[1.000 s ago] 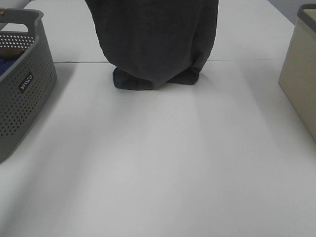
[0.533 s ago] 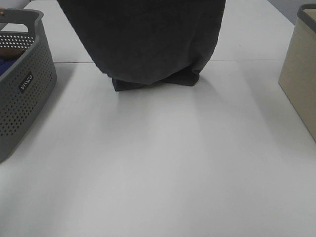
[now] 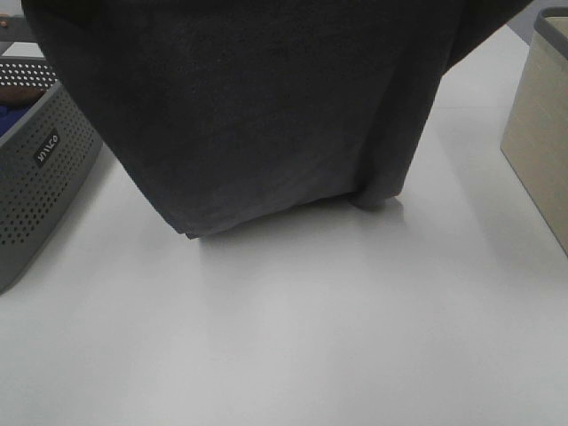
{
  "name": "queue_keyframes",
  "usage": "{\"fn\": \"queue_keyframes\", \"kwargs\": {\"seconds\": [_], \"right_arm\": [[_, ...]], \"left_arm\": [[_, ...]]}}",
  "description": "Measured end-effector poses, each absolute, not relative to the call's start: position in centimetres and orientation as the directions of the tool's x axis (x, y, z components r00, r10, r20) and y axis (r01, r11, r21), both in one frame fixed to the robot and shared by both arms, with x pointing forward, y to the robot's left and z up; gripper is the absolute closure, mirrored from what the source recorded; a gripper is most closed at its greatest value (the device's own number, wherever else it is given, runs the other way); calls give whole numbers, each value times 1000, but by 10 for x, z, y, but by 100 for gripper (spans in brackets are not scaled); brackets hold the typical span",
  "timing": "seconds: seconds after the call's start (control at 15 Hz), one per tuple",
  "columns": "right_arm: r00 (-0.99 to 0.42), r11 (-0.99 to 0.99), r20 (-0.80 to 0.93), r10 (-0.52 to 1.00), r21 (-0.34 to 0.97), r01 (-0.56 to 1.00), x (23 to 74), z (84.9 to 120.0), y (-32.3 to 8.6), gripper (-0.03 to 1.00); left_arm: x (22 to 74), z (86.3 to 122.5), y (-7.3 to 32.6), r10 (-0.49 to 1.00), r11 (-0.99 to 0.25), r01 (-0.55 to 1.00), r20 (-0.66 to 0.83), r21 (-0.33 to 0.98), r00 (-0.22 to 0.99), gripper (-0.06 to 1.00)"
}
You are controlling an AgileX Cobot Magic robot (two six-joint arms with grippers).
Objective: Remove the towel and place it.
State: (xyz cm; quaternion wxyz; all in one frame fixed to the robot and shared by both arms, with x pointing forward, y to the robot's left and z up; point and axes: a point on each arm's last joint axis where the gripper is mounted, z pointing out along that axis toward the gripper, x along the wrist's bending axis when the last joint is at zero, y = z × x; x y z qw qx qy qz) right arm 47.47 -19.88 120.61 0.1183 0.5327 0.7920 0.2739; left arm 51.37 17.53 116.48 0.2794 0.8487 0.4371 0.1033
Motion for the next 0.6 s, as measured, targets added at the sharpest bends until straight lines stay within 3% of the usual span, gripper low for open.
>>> {"fn": "queue_keyframes", "kwargs": {"seconds": [0.6], "right_arm": [[-321, 167, 258, 911, 480, 861, 415, 1177, -212, 96]], "left_arm": [[466, 1130, 184, 787, -439, 753, -194, 490, 585, 94]]}}
